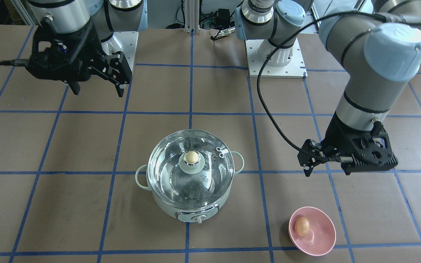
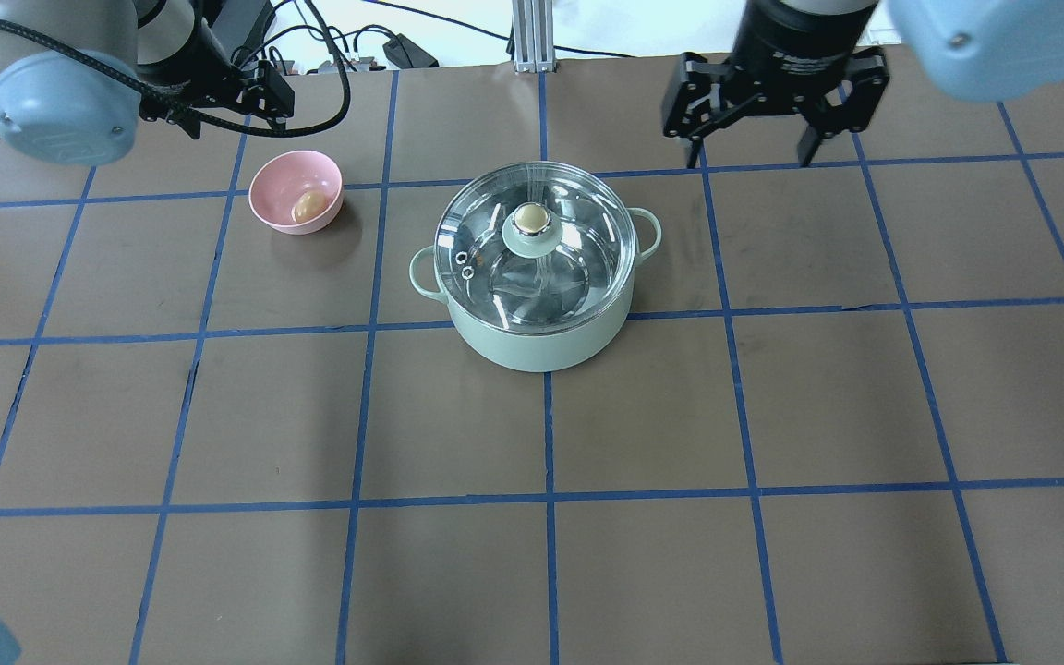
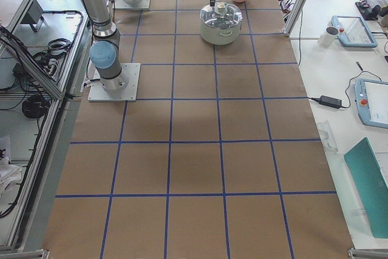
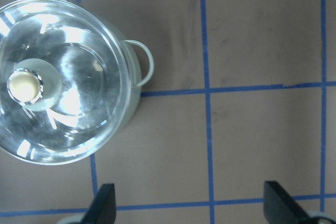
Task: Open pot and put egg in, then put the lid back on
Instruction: 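Reach the right gripper to the lid knob while the left reaches the egg, then grasp the lid knob with the right gripper while the left grasps the egg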
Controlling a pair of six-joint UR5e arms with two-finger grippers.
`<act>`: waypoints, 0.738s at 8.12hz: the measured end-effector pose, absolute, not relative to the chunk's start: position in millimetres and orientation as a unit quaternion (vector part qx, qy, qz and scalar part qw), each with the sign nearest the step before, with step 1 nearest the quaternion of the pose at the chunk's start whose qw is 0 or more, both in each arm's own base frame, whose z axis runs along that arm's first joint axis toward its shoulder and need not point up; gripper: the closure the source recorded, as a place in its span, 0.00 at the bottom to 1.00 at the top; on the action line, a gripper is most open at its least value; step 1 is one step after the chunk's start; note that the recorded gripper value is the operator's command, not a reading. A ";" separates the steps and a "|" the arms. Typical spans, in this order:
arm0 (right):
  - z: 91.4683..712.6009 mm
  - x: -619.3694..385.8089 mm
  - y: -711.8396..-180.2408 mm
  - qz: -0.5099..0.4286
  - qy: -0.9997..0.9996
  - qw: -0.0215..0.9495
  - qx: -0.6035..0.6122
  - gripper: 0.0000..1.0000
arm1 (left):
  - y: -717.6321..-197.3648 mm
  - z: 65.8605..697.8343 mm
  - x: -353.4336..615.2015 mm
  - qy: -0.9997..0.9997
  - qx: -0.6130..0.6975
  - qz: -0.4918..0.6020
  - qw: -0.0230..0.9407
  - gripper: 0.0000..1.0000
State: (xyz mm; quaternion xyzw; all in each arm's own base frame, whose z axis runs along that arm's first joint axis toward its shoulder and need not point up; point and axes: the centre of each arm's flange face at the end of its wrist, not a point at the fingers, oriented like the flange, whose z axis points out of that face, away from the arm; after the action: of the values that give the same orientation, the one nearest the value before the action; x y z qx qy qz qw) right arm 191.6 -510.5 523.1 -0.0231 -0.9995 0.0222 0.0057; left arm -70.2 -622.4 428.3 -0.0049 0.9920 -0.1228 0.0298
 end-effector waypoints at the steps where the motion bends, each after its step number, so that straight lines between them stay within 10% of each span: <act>1: 509.0 221.8 -528.3 0.030 -0.999 0.002 -0.022 0.00 | -640.7 403.5 -54.4 0.992 -0.012 -0.125 0.031 0.00; 6: 412.7 342.6 -572.8 0.044 -0.996 -0.026 -0.071 0.00 | -692.2 297.7 -30.2 0.992 -0.015 -0.121 0.030 0.00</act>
State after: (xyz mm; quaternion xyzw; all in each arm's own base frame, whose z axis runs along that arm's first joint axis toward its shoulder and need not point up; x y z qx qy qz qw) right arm 342.6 -572.8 412.7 -0.0707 -0.9962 0.0439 -0.0260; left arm -30.2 -692.2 297.7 -0.0151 0.9921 -0.1211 0.0298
